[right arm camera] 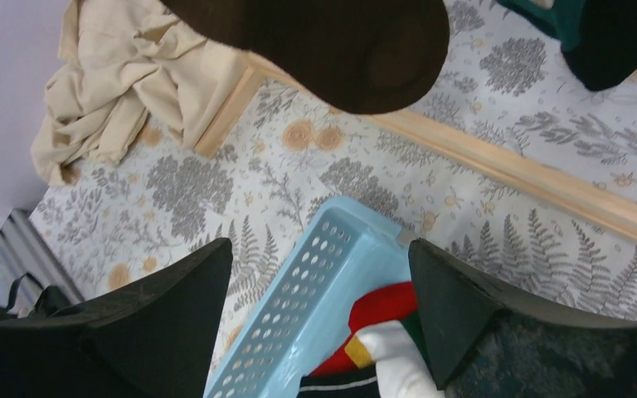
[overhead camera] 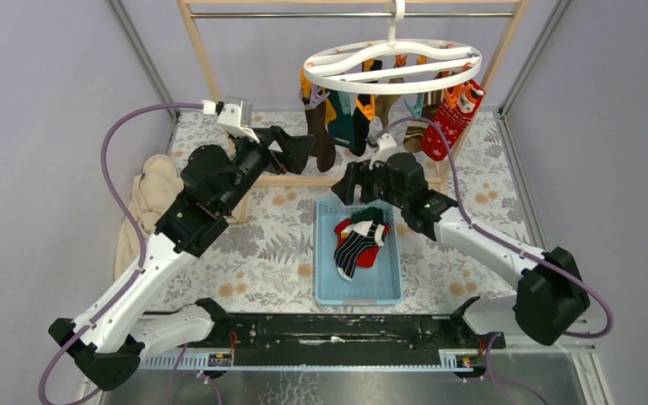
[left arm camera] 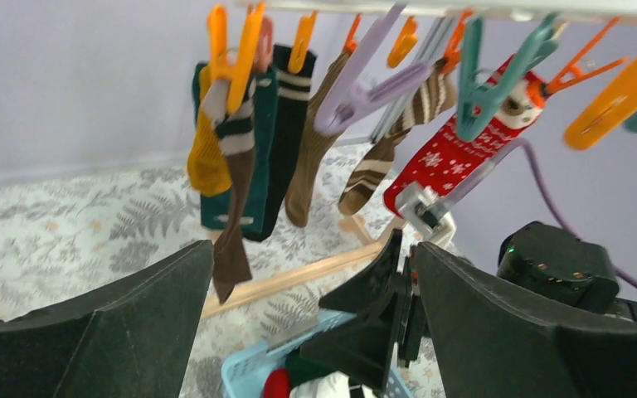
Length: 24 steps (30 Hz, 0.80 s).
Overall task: Remove the socks clipped to the hanger
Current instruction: Place the sock in the bin, then adjust the hanger on the clothesline.
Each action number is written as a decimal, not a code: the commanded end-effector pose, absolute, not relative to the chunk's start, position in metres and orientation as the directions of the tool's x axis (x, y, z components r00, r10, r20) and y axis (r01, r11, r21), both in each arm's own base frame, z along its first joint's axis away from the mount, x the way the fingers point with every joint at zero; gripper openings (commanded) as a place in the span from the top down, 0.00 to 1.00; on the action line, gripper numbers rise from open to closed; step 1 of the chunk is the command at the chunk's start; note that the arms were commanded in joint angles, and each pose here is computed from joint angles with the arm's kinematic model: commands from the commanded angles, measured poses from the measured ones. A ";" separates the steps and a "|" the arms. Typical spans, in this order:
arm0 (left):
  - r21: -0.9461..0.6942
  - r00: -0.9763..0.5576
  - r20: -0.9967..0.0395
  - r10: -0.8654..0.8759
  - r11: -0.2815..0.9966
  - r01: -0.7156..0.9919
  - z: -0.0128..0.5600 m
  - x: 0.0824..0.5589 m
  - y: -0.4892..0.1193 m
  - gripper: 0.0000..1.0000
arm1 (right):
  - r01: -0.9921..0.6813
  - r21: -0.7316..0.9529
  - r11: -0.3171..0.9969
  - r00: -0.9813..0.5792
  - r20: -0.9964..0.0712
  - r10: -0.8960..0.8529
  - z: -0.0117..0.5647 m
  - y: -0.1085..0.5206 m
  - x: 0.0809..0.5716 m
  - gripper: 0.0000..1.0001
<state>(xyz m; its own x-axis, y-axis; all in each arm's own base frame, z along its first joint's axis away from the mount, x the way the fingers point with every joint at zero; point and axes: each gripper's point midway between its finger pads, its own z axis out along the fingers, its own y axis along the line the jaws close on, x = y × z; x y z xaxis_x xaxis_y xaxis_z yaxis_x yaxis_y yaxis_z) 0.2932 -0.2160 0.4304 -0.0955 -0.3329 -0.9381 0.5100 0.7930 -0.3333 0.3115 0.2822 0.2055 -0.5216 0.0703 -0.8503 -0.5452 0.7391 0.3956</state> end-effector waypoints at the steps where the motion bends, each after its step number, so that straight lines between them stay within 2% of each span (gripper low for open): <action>1: -0.378 -0.159 -0.926 -0.343 0.831 0.409 0.401 0.294 -0.202 0.01 | -0.563 0.343 0.752 -0.370 -0.918 0.142 0.251 0.301 0.339 0.16; 13: -0.395 -0.295 -0.894 -0.336 0.903 0.170 0.330 0.292 -0.168 0.01 | -0.520 0.292 0.803 -0.255 -0.950 0.180 0.254 0.331 0.383 0.15; 24: -0.371 -0.397 -0.867 -0.301 0.922 0.113 0.278 0.284 -0.164 0.01 | -0.509 0.303 0.806 -0.273 -0.945 0.183 0.239 0.352 0.404 0.13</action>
